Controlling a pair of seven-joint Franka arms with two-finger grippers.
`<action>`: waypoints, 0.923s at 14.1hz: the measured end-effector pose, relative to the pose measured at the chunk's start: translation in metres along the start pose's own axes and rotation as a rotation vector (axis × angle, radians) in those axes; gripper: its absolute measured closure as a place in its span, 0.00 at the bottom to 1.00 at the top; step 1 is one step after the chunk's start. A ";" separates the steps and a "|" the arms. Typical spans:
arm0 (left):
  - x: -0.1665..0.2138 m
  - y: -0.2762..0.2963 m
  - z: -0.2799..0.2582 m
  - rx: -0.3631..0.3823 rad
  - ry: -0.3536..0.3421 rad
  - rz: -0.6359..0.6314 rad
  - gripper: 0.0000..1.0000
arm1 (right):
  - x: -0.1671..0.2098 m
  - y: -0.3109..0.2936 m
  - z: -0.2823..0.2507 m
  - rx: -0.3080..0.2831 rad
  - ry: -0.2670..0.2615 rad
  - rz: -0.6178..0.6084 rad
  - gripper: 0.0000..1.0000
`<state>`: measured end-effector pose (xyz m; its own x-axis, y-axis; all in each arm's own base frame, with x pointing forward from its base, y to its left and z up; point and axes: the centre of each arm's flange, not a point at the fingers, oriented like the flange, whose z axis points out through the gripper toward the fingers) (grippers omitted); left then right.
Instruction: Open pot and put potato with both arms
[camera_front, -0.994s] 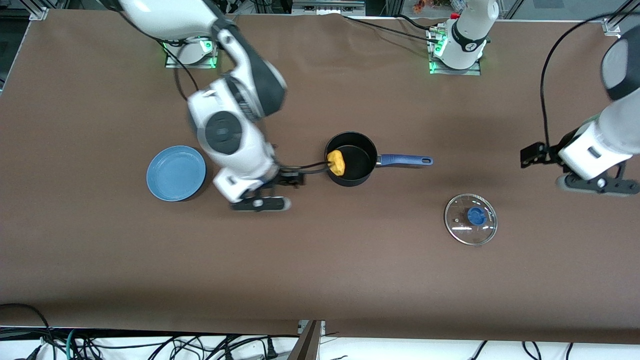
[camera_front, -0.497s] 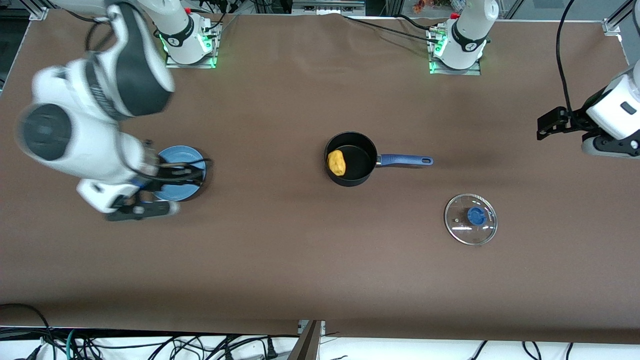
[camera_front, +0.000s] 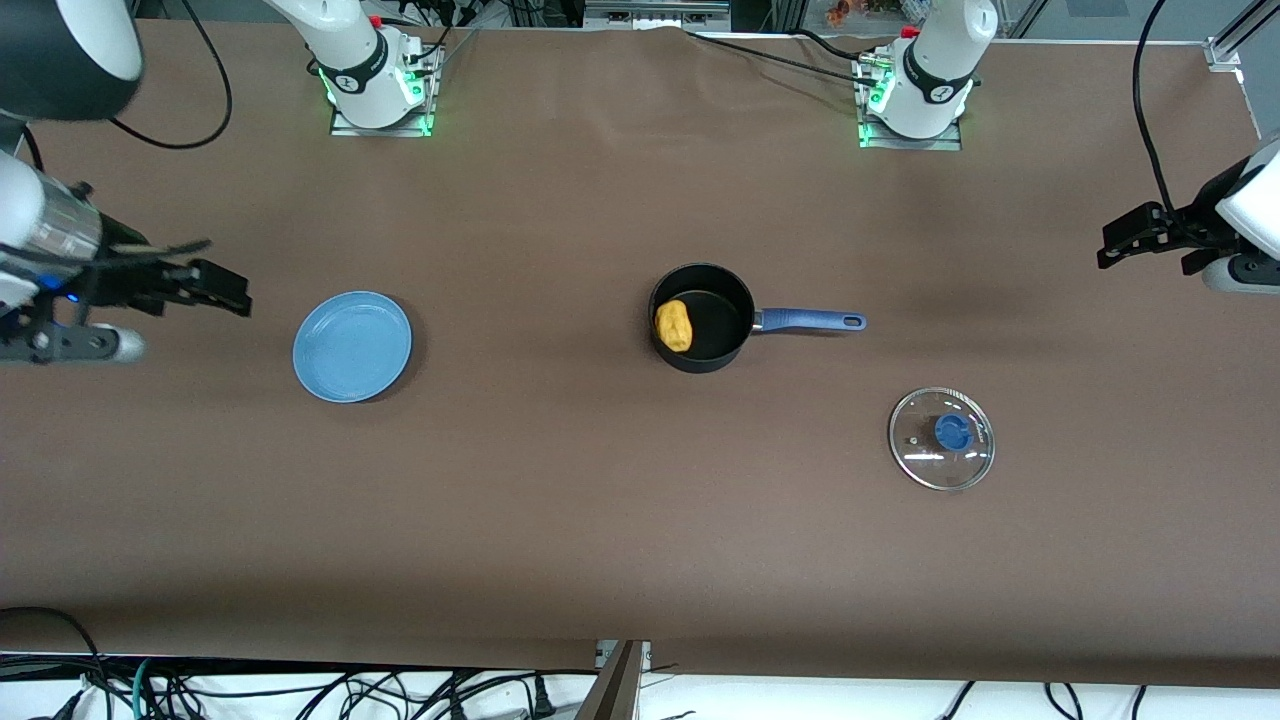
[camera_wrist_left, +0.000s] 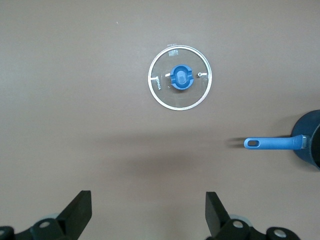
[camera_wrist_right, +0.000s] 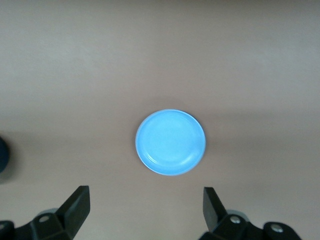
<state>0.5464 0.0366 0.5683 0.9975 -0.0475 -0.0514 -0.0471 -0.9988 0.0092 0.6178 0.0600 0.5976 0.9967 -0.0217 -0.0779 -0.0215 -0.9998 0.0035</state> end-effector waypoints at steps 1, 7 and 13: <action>-0.001 0.002 0.000 0.001 0.010 0.004 0.00 | -0.008 0.013 -0.006 -0.003 0.005 0.019 0.00; -0.005 0.004 0.000 0.002 0.016 0.007 0.00 | -0.052 0.065 -0.043 -0.033 0.052 0.039 0.00; -0.005 0.003 0.000 0.002 0.021 -0.049 0.00 | -0.052 0.054 -0.031 -0.070 0.022 -0.059 0.00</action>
<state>0.5411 0.0339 0.5689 0.9995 0.0011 -0.0304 0.0013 -1.0000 0.0056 0.5674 0.0072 0.6327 0.9976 0.0383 -0.0584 0.0423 -0.9967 0.0691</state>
